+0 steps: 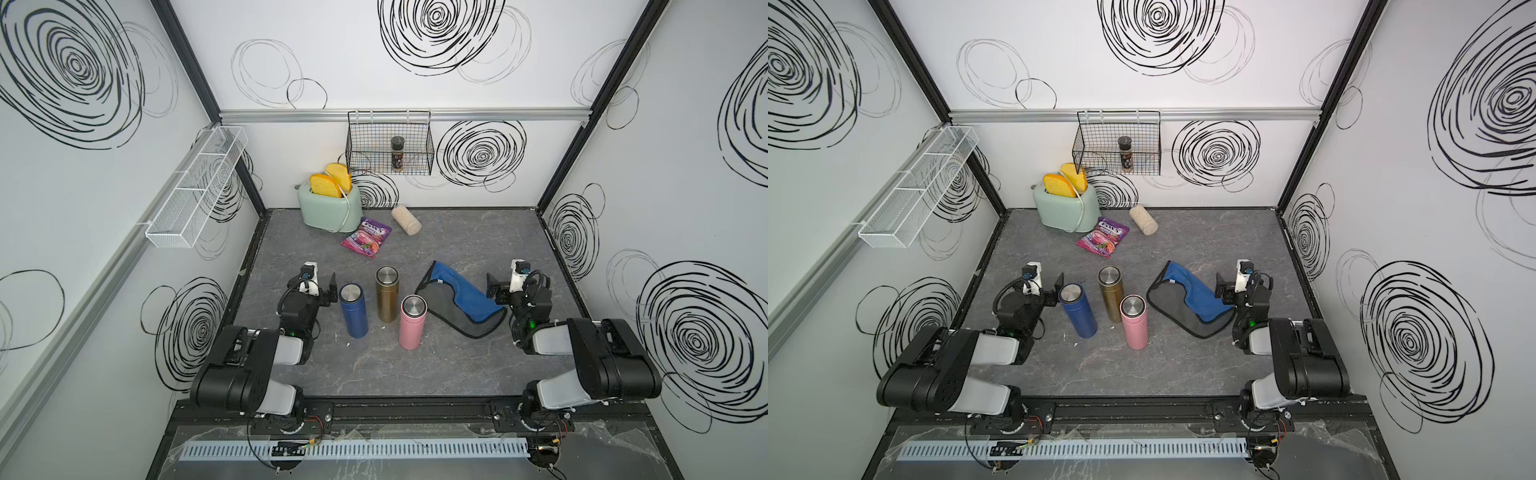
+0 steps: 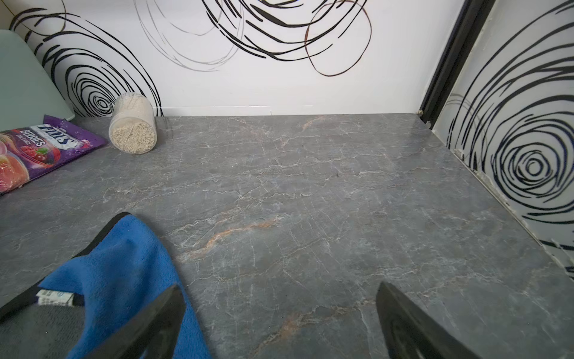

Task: Wipe the surface of the thermos
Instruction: Pick up the thermos from the center of the board.

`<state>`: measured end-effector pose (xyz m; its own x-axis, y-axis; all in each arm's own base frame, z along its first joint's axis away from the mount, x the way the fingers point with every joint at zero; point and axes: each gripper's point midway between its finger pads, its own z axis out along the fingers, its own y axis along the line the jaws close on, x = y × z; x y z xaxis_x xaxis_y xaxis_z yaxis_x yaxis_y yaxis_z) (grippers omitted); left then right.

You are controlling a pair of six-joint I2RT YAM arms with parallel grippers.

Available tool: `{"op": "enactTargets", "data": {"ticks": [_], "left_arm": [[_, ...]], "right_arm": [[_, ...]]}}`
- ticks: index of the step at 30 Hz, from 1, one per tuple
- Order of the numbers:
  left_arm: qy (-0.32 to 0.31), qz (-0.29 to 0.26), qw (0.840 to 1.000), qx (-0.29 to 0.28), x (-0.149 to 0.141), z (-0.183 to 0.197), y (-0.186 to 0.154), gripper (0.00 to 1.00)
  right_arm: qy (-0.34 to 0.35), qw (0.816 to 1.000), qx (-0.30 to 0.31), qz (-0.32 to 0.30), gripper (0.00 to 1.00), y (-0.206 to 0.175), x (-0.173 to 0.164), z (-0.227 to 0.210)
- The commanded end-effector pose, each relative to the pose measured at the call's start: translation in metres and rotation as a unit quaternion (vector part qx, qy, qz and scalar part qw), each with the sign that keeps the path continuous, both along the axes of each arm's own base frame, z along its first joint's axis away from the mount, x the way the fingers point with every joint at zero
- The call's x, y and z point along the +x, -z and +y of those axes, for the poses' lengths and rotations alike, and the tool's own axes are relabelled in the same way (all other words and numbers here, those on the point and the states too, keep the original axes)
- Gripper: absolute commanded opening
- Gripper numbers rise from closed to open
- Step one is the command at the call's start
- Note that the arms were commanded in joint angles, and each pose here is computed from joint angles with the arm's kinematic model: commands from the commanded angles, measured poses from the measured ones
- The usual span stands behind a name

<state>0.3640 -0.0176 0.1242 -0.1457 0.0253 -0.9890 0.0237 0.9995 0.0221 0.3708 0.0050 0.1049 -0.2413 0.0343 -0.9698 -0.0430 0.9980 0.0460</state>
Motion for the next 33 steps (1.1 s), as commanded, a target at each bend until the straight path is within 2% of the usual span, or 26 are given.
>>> {"op": "enactTargets", "data": {"ticks": [1, 17, 21, 22, 26, 29, 33], "left_arm": [[-0.023, -0.040, 0.999, -0.006, 0.006, 0.008, -0.022, 0.97], [-0.018, -0.040, 0.999, -0.010, 0.007, 0.009, -0.022, 0.97], [-0.021, -0.035, 0.999, 0.020, 0.008, -0.003, -0.039, 0.97], [-0.024, -0.038, 0.999, 0.025, 0.007, -0.005, -0.045, 0.97], [-0.060, -0.044, 0.997, 0.017, 0.002, 0.006, -0.057, 0.97], [-0.076, -0.023, 0.997, 0.003, 0.004, 0.007, -0.054, 0.97], [-0.102, -0.008, 0.995, -0.015, 0.007, 0.004, -0.062, 0.97]], "right_arm": [[-0.001, 1.000, -0.002, -0.023, 0.98, -0.013, 0.007, -0.001], [-0.002, 1.000, 0.000, -0.022, 0.98, -0.012, 0.007, -0.001], [0.018, 0.999, -0.007, -0.041, 0.98, -0.032, 0.007, -0.008], [0.030, 0.999, -0.001, -0.019, 0.98, -0.034, 0.008, -0.012], [0.133, 0.986, 0.087, 0.041, 0.98, -0.055, 0.010, -0.038], [0.154, 0.972, 0.155, 0.087, 0.98, -0.055, 0.005, -0.036], [0.109, 0.963, 0.213, 0.124, 0.98, -0.060, -0.004, -0.012]]}}
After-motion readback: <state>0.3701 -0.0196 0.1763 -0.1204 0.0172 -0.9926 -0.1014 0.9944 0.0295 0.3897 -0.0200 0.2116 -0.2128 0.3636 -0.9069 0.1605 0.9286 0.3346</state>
